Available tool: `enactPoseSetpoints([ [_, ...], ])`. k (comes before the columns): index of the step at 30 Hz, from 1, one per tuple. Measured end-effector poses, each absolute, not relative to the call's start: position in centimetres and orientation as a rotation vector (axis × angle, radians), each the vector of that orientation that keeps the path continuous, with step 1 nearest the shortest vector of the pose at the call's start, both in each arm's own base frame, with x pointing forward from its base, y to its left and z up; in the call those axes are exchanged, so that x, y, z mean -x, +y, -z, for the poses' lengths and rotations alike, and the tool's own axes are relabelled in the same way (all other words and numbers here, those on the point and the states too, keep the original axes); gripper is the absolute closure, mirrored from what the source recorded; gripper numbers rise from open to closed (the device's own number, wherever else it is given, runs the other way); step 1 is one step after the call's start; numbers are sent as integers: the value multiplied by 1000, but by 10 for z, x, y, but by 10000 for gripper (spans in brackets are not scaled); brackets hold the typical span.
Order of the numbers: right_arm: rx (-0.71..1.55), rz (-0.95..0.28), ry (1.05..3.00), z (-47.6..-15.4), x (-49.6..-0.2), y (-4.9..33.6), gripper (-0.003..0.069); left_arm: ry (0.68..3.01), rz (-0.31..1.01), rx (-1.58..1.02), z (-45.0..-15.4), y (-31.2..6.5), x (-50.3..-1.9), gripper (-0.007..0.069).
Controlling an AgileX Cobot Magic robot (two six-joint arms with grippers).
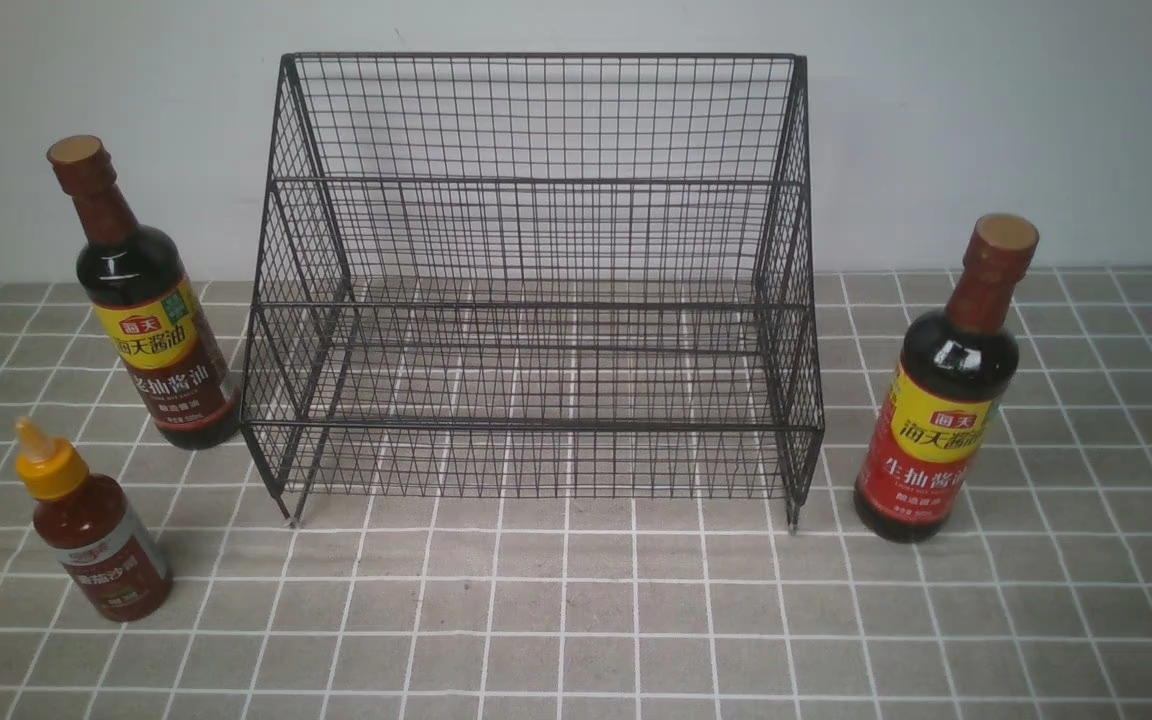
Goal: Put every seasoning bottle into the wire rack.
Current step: Use the right arm to grab the condiment bottle closest to it
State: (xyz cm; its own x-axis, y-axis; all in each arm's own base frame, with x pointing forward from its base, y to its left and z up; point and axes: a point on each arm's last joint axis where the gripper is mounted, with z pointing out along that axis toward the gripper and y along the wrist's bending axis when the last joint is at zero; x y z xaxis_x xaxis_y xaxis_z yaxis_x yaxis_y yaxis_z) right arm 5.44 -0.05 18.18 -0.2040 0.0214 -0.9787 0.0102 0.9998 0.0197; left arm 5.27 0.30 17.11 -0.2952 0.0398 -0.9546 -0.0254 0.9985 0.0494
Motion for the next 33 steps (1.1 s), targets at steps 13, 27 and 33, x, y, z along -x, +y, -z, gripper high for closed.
enactPoseSetpoints([
  [13, -23, -10, 1776, -182, -54, -1, 673, 1869, -64, -10, -171, 3, -53, 632],
  [27, -154, -170, 1627, -193, -57, 1, 673, 1869, -64, -10, -171, 3, -53, 632],
  [33, -398, -406, 1327, -216, -55, -4, 673, 1870, -64, -10, -171, 3, -53, 632],
])
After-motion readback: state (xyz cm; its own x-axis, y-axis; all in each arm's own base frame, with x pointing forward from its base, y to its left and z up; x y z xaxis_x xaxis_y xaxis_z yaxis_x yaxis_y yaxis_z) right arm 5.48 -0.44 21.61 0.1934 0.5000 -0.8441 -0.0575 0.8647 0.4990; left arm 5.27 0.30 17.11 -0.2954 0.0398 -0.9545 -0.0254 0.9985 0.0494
